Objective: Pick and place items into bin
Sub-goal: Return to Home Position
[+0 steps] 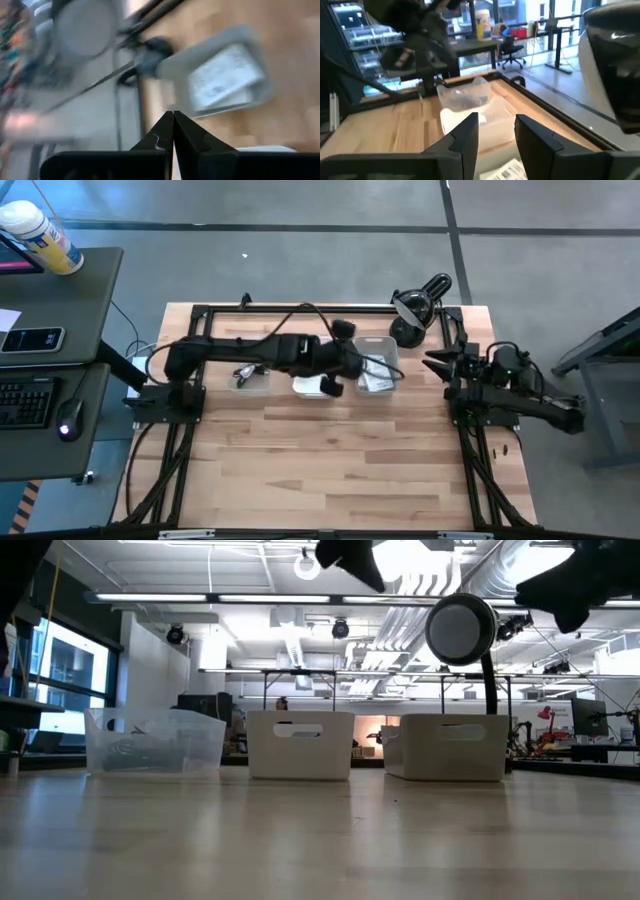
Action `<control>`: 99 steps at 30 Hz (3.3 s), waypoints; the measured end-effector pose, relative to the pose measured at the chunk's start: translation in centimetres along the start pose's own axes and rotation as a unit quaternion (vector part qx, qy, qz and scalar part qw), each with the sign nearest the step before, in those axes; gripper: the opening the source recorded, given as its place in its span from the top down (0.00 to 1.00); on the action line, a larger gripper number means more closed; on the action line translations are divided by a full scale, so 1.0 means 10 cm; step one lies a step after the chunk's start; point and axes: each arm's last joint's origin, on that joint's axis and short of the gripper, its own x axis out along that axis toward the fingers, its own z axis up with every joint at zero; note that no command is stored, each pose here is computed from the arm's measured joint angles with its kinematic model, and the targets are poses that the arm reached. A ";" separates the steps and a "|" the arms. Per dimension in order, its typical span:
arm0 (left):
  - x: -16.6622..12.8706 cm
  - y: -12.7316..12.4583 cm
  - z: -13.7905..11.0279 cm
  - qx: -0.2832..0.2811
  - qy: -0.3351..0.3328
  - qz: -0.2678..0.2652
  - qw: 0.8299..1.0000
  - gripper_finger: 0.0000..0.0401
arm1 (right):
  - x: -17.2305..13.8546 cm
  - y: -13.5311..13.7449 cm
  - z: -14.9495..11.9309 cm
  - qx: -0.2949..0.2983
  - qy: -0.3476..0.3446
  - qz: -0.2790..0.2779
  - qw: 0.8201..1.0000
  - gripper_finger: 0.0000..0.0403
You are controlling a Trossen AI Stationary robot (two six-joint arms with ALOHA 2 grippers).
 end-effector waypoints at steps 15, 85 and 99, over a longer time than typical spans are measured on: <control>-0.94 -0.22 -0.72 -0.128 -0.170 0.136 0.968 1.00 | -0.10 0.01 0.19 -0.001 -0.058 -0.016 0.998 0.71; -1.09 -1.31 -3.07 -0.214 -0.467 0.221 0.829 1.00 | 0.12 -0.08 -0.04 0.012 -0.144 -0.111 0.983 0.71; -1.21 -1.35 -3.22 -0.208 -0.489 0.205 0.822 1.00 | 0.26 -0.02 -0.34 0.071 -0.105 0.017 0.992 0.71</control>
